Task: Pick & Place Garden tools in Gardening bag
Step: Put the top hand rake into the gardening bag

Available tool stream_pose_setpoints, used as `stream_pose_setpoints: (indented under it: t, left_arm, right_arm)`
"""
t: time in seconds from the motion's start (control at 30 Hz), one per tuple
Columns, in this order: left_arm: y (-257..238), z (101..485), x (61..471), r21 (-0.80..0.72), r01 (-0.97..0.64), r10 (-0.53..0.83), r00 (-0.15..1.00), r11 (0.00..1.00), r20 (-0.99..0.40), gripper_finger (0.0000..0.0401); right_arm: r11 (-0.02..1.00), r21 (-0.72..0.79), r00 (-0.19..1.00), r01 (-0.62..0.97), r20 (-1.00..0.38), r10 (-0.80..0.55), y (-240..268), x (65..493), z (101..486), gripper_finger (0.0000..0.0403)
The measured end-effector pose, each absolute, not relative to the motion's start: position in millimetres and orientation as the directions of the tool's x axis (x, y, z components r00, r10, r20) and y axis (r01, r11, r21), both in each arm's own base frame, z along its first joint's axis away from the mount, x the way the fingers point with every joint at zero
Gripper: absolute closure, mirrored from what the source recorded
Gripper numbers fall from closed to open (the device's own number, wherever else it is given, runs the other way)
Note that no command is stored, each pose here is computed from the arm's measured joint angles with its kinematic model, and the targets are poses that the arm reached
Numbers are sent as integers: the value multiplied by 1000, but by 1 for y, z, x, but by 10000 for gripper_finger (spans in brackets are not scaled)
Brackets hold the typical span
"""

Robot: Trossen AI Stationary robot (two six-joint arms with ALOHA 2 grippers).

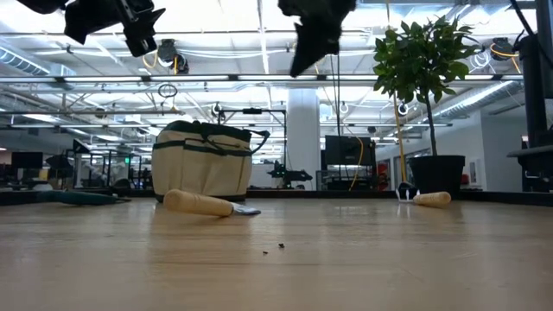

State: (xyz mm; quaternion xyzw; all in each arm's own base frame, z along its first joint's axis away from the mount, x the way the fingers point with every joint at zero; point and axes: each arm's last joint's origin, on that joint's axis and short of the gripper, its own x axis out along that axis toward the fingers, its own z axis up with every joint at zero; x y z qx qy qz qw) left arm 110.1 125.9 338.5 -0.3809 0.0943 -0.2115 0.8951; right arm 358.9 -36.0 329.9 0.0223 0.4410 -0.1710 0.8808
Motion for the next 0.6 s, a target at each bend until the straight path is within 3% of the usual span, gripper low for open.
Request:
stream_pose_setpoints:
  t: [0.17, 0.3, 0.43, 0.6]
  left_arm:
    - [126, 338, 112, -712, 298, -434, 901, 636, -11, 96]
    - [126, 338, 112, -700, 300, -430, 903, 648, -11, 96]
    - [126, 338, 112, -687, 301, -425, 905, 661, -12, 96]
    - [126, 338, 112, -681, 304, -425, 905, 667, -12, 96]
  right_arm:
    - [885, -72, 368, 460, -892, -264, -34, 332, 327, 401]
    - [855, -133, 168, 502, -954, -248, -32, 314, 319, 402]
    - [886, -193, 60, 421, -969, -240, -31, 302, 318, 399]
    - [949, -234, -25, 213, -972, -234, -32, 287, 302, 399]
